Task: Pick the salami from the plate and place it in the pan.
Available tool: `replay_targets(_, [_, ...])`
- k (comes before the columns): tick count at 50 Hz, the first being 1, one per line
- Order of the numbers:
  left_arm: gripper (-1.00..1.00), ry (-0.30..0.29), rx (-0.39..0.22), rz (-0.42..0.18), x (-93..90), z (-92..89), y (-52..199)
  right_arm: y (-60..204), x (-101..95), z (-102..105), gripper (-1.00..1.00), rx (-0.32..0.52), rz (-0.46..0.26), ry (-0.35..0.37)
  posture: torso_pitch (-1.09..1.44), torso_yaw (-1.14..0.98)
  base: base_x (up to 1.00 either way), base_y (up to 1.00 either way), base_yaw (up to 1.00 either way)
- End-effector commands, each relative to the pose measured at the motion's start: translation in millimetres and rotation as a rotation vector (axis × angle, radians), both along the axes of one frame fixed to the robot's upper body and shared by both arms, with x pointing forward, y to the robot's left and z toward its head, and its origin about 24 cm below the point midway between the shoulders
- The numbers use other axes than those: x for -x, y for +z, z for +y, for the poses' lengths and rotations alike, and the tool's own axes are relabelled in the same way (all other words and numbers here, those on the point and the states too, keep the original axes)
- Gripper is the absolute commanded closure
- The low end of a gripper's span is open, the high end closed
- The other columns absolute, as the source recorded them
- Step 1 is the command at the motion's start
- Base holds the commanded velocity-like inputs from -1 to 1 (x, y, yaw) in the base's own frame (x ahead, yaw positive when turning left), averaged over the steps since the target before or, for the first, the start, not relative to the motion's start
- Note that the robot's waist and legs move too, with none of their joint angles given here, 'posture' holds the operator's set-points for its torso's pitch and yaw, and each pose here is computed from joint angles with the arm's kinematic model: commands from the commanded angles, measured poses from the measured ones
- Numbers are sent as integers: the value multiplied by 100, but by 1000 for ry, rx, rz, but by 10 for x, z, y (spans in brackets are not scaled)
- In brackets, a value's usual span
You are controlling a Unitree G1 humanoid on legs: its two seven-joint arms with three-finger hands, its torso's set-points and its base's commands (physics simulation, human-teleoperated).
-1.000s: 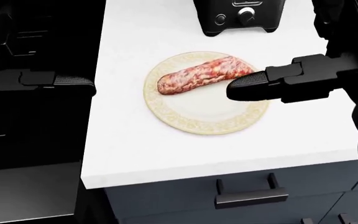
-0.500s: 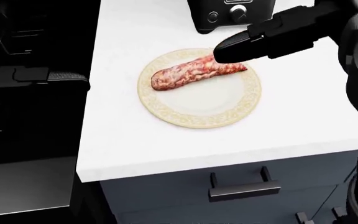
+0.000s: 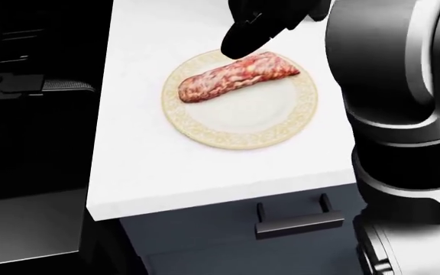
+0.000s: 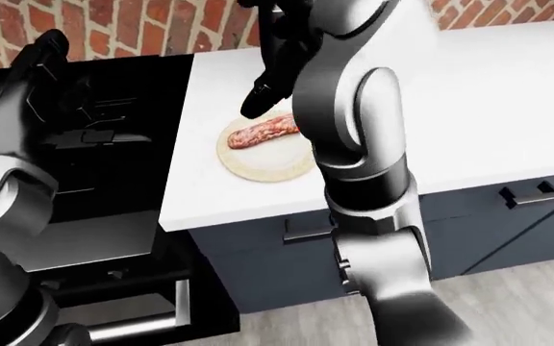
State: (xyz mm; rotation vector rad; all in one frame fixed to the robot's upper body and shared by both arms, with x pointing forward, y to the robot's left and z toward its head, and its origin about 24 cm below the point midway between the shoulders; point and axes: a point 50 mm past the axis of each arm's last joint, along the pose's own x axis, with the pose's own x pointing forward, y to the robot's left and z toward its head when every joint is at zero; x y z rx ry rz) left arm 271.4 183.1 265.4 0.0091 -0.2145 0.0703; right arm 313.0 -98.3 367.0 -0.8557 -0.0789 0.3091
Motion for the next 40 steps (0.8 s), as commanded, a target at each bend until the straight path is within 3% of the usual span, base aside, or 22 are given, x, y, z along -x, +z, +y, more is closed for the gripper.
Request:
replay_targets(1, [-100,3,-2,-79,52,2,134,177,110,-3,-63,44,-78,-8,0,0,0,0,0])
replay_targets(3, [-100,3,-1,-80,54,4,141,193,118,15,-56,74,-73,-3,0,0,0,0,0])
replay_targets(5, [-100,3,-1,-81,58,5,145,195,110,28,-71,93,-68,0,0,0,0,0,0])
replay_targets(13, [-100,1,3,-83,59,10,150,129,23,106,-51,162,-47,18,0,0,0,0,0])
replay_targets(19, [-100,1,6,-83,54,13,151,43,-12,173,-56,228,-36,45,0,0,0,0,0])
replay_targets(25, [-100,3,8,-81,51,21,145,-8,-50,245,-50,286,-35,64,0,0,0,0,0])
replay_targets(26, [-100,3,8,-82,55,23,153,-24,-55,256,-41,306,-34,68,0,0,0,0,0])
replay_targets(32, [-100,2,8,-82,57,22,150,-91,-84,300,-51,319,-24,80,0,0,0,0,0])
replay_targets(40, [-100,-1,7,-82,56,13,141,-150,-147,355,-45,387,-30,91,0,0,0,0,0])
